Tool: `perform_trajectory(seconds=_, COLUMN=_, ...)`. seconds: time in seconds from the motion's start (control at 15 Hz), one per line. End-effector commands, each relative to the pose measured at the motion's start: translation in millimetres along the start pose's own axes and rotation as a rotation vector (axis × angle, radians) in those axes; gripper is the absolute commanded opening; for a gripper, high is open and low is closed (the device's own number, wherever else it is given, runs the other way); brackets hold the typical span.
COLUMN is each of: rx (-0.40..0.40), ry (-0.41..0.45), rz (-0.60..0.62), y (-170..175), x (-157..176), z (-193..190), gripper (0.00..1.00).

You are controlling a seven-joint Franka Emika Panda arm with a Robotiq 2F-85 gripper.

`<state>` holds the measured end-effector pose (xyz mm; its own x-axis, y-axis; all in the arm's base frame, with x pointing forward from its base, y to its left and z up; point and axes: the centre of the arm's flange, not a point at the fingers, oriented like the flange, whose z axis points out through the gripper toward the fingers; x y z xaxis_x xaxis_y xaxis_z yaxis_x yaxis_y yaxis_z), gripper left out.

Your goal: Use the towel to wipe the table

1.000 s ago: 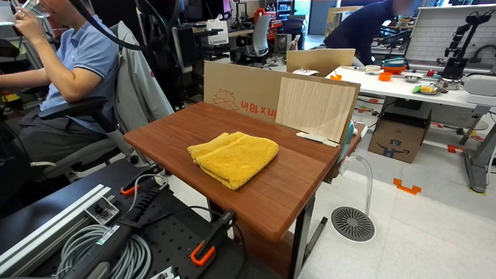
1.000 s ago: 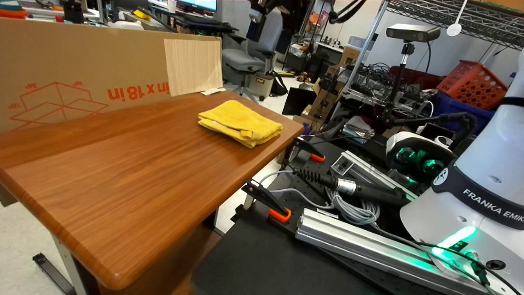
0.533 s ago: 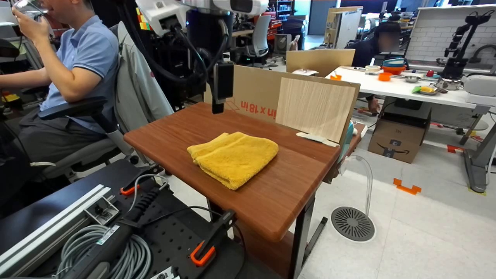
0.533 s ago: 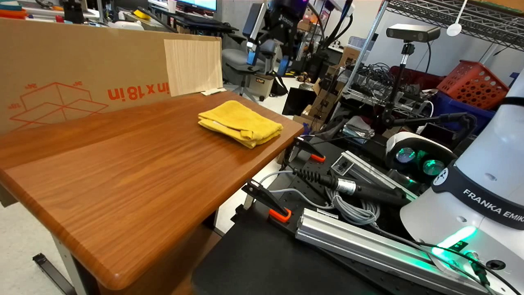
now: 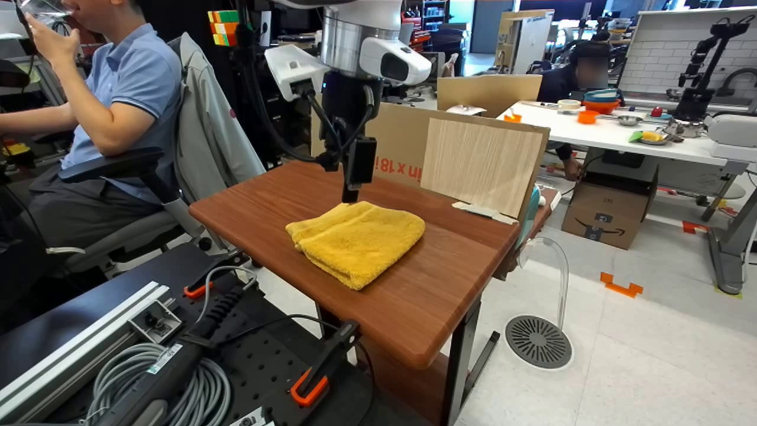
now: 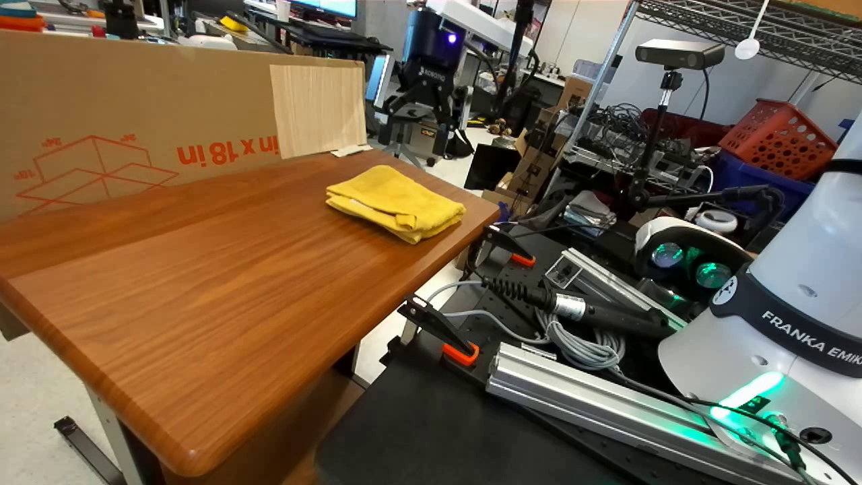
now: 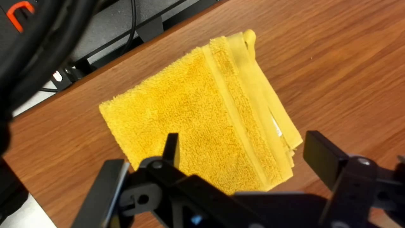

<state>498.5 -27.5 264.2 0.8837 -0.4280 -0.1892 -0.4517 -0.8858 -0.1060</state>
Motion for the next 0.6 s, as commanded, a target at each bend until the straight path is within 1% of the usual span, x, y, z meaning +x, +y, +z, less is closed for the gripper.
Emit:
perform_trajectory(seconds=0.0, rx=0.000, ry=0.000, rz=0.000, y=0.2, x=-0.6, z=-0.4, gripper=1.00)
perform_trajectory(seconds=0.07, rx=0.001, ry=0.003, rz=-0.001, y=0.0, x=-0.7, z=-1.7, gripper=1.00)
perform_trajectory(seconds=0.13, rx=-0.008, ry=0.011, rz=-0.014, y=-8.3, x=-12.5, z=0.3, gripper=1.00)
perform_trajectory(seconds=0.27, rx=-0.019, ry=0.072, rz=0.016, y=-20.4, x=-19.9, z=20.3, gripper=1.00)
perform_trajectory(seconds=0.53, rx=-0.113, ry=0.127, rz=0.083, y=-32.8, x=-21.3, z=76.8, gripper=1.00)
